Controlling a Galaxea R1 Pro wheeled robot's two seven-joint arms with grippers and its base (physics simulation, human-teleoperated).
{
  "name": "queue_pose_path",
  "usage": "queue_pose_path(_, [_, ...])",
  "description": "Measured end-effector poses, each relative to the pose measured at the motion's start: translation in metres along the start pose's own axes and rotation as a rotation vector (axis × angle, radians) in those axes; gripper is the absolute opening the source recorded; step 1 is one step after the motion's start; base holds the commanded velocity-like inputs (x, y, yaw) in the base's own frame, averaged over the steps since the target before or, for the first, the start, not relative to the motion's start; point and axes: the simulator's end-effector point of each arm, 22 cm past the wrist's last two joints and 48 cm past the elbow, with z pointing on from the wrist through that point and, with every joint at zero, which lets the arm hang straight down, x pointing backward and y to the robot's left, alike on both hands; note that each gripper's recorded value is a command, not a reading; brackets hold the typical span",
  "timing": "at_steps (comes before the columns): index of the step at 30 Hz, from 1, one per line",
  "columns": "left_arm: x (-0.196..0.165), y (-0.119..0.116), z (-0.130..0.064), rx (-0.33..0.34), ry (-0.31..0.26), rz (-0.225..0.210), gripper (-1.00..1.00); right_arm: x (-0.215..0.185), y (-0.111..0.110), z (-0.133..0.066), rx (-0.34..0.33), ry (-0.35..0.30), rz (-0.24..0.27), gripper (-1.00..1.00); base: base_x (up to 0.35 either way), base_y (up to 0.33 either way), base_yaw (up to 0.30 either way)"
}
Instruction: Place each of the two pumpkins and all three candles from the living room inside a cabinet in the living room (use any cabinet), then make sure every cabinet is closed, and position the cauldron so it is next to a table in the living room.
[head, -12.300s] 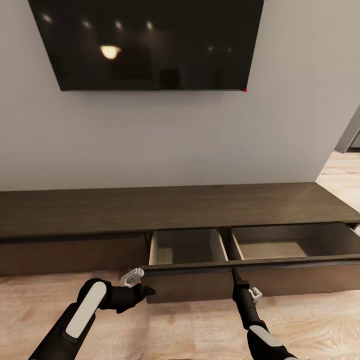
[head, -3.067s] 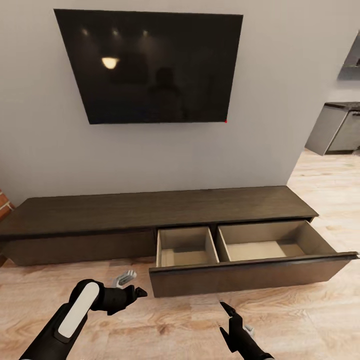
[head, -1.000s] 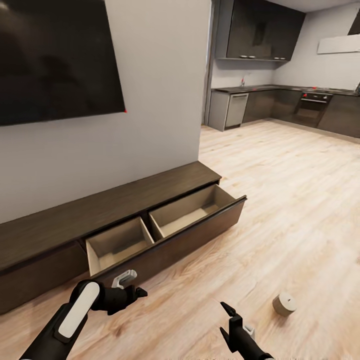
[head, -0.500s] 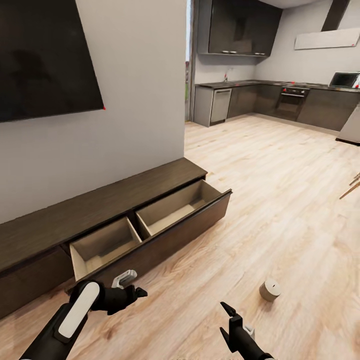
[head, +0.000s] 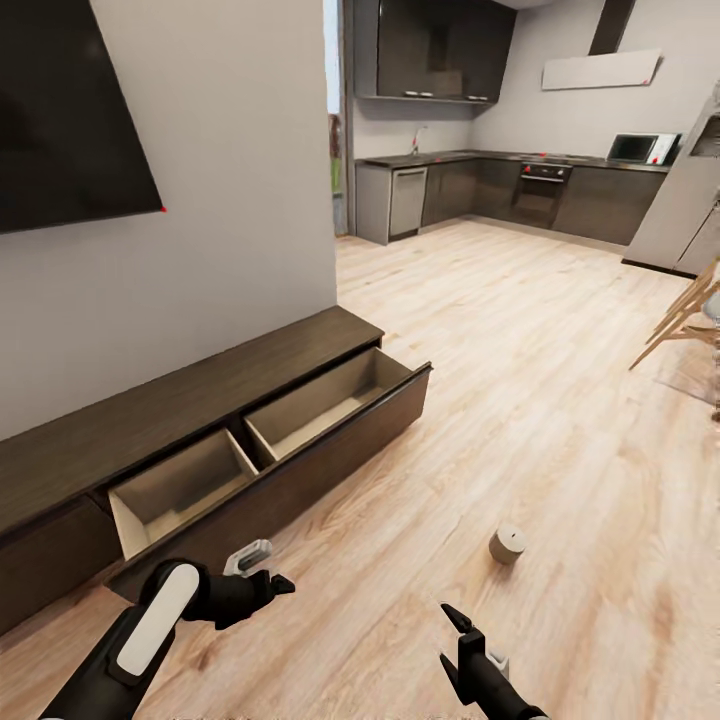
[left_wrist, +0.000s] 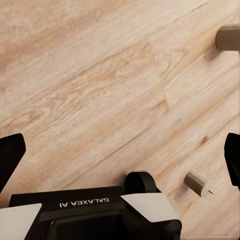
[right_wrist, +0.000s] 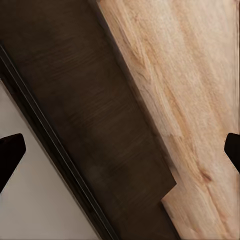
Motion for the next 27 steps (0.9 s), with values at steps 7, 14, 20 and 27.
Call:
queue_pose_path(7, [0.002, 0.002, 0.003, -0.003, 0.008, -0.004, 1.00, 0.000, -0.005, 0.000, 0.008, 0.000, 0.004, 1.00, -0.123, 0.000, -0.193])
queue_pose_path(14, [0.004, 0.005, 0.006, -0.006, 0.015, -0.007, 1.00, 0.000, -0.009, 0.000, 0.016, -0.001, 0.006, 1.00, -0.024, 0.000, -0.198])
queue_pose_path(20, [0.006, 0.006, 0.008, -0.008, 0.020, -0.008, 1.00, -0.001, -0.012, -0.001, 0.021, -0.002, 0.007, 1.00, -0.001, 0.000, -0.239])
queue_pose_path(27, [0.007, 0.006, 0.010, -0.009, 0.025, -0.010, 1.00, -0.001, -0.014, -0.001, 0.025, -0.001, 0.009, 1.00, 0.000, 0.000, -0.258])
